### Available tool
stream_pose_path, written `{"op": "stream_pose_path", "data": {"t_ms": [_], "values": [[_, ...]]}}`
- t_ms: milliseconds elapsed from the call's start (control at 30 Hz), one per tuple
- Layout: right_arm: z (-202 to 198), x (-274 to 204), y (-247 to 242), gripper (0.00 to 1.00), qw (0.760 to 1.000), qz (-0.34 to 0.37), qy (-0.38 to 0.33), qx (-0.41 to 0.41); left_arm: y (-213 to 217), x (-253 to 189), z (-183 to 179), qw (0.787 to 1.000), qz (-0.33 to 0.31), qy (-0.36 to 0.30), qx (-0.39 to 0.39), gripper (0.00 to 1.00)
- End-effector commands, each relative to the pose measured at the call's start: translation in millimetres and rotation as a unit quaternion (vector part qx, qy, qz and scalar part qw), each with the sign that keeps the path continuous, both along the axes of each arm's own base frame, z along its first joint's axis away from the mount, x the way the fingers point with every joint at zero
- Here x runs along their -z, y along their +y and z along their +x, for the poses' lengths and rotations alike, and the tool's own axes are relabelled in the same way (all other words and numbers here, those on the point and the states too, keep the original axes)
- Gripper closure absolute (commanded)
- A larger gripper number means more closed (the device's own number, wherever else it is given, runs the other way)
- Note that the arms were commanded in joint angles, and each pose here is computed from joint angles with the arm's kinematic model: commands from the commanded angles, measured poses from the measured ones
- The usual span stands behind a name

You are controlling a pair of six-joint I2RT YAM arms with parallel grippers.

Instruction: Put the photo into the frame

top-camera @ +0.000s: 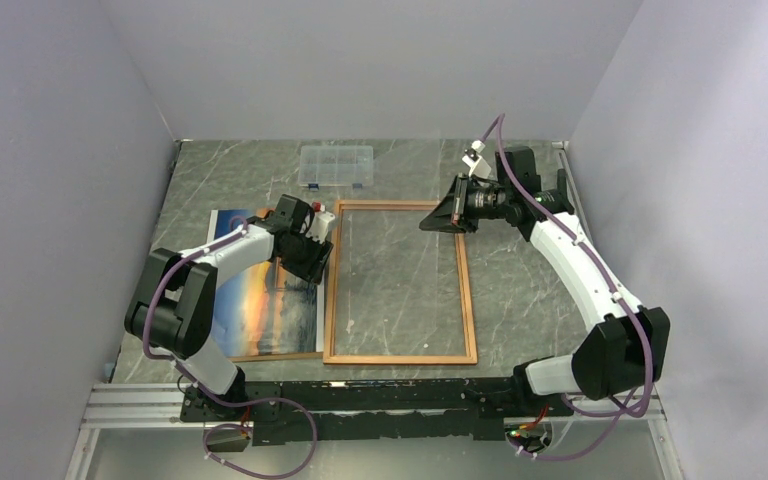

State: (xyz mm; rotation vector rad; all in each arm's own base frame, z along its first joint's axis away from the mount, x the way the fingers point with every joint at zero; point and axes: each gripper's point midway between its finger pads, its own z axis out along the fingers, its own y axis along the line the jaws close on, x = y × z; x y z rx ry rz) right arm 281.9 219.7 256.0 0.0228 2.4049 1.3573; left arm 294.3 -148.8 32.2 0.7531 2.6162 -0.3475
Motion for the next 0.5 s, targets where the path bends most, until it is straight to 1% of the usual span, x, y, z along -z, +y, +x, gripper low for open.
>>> {"op": "stream_pose_path", "data": {"t_ms": [0, 233, 467], "values": [[-8.8, -23.5, 3.9, 1.0, 0.999, 0.025, -0.035, -0.017, -3.1, -0.5, -0.6, 1.0, -0.011, -0.001, 0.0, 0.43], [-14.1, -4.6, 2.3, 1.0, 1.0, 0.016, -0.014, -0.022, -3.7, -3.9, 1.7, 1.0, -0.012, -0.006, 0.001, 0.43], [-20.3, -0.1, 1.2, 1.0, 1.0, 0.012, -0.006, -0.026, -4.1, -4.4, 3.5, 1.0, -0.011, -0.008, 0.002, 0.43]]}}
